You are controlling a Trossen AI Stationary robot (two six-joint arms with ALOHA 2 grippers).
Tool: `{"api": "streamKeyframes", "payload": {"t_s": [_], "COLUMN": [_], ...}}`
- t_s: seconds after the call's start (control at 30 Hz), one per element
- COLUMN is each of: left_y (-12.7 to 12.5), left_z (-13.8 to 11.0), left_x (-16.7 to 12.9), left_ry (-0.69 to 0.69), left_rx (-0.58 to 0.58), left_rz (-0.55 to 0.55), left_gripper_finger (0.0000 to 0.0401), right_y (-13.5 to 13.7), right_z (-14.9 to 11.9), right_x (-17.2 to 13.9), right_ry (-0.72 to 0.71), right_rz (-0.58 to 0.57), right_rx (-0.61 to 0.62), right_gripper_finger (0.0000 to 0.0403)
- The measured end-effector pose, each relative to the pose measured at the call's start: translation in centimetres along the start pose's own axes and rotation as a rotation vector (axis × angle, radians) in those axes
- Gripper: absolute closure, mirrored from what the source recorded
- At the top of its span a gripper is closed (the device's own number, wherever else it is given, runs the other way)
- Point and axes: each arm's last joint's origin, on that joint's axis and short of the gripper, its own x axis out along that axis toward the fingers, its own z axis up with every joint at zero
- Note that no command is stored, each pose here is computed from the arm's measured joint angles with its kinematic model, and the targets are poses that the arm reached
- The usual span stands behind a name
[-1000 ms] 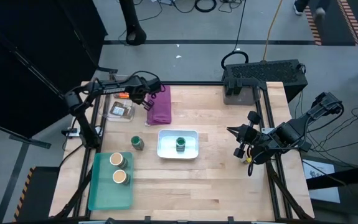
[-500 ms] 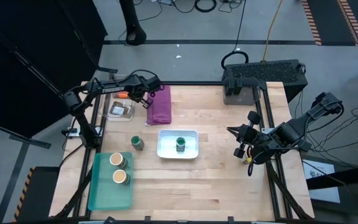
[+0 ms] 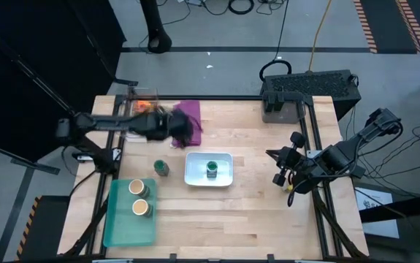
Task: Sort spices by type
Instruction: Put the green seasoning bottle into the white bin
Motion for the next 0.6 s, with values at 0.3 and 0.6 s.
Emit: {"api": "streamKeyframes", "payload": {"t_s": [0.3, 0.6], "left_y": [-6.6, -8.0], "left_z": [-4.7, -7.6], "left_x": [-7.2, -9.0], "left_ry": [-0.169, 0.04], "left_rx": [0.222, -0.334], "left_rz": [-0.297, -0.398], "left_gripper_finger": [0.0391, 0.039], "right_y": [0.2, 0.6], "right_z": [-1.4, -0.9], "right_x": [0.7, 0.7], "right_ry": [0.021, -0.015], "right_rz": [-0.012, 0.014], "right_rx": [0.033, -0.011], "right_gripper_finger": [0.0403, 0.0403]}}
